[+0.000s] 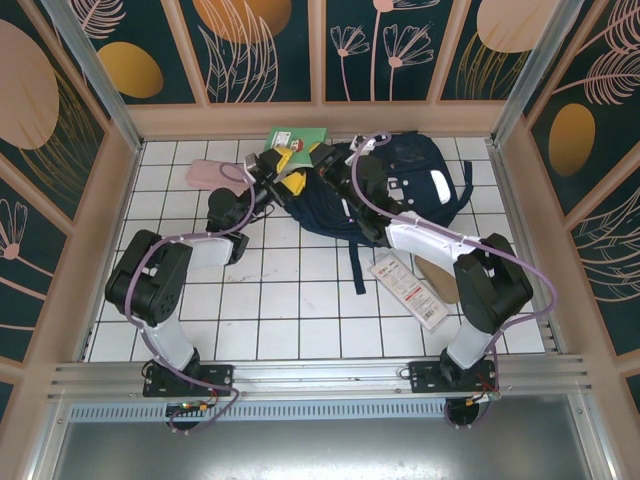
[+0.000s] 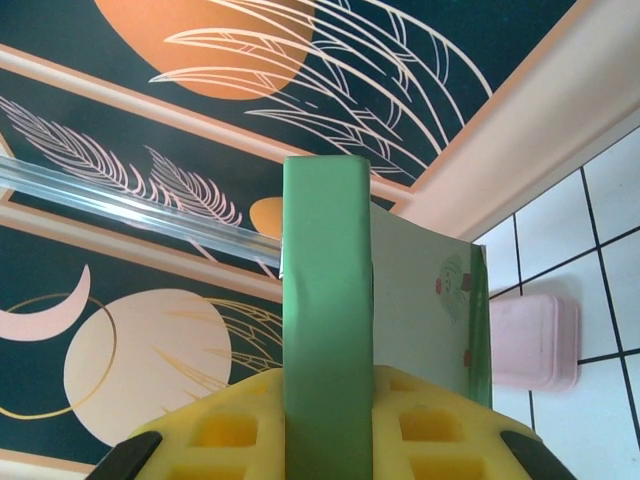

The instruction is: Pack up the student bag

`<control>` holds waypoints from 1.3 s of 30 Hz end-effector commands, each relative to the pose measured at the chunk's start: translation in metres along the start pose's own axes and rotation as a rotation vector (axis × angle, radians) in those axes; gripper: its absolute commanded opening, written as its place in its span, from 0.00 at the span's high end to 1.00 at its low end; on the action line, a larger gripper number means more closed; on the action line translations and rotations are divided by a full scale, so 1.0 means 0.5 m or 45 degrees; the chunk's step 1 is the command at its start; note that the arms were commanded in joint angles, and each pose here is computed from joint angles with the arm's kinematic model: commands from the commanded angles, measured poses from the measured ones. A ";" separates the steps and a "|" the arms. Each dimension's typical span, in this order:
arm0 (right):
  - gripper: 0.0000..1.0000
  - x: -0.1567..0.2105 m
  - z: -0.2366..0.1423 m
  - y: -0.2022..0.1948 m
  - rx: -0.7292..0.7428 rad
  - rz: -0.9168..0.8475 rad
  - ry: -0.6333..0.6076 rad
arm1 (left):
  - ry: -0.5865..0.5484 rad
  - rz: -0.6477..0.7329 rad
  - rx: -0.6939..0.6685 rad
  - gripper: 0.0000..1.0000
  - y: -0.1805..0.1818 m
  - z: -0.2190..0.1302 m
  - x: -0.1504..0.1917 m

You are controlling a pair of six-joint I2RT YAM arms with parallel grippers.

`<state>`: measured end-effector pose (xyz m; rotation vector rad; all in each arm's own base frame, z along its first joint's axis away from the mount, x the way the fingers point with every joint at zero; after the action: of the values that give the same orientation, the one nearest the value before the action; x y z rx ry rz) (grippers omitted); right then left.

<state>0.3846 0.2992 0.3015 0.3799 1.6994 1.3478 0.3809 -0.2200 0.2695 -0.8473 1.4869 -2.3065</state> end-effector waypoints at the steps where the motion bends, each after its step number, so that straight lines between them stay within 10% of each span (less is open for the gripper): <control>1: 1.00 -0.028 0.002 0.076 -0.180 0.011 -0.071 | 0.049 0.029 0.112 0.26 -0.040 0.020 0.013; 12: 1.00 0.004 0.004 0.064 -0.197 0.051 0.037 | 0.017 0.019 0.213 0.43 -0.059 0.026 -0.021; 39: 1.00 -0.003 -0.032 0.031 -0.100 0.012 0.054 | -0.167 0.189 0.215 0.45 -0.126 -0.072 -0.125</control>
<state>0.3718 0.3026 0.3006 0.3320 1.7208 1.4341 0.4228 -0.1447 0.2692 -0.9220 1.2950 -2.2051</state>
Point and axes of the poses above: each hand's point on the last joint's axis, 136 mm out from that joint toward the fingers, its own z axis out along the fingers, its own y axis along the line the jaws close on, x = y × z, the point moved 5 cm from there along -z, back along the fingers, and after that the axes turned 6 degrees about -z, right-handed, at the moved point
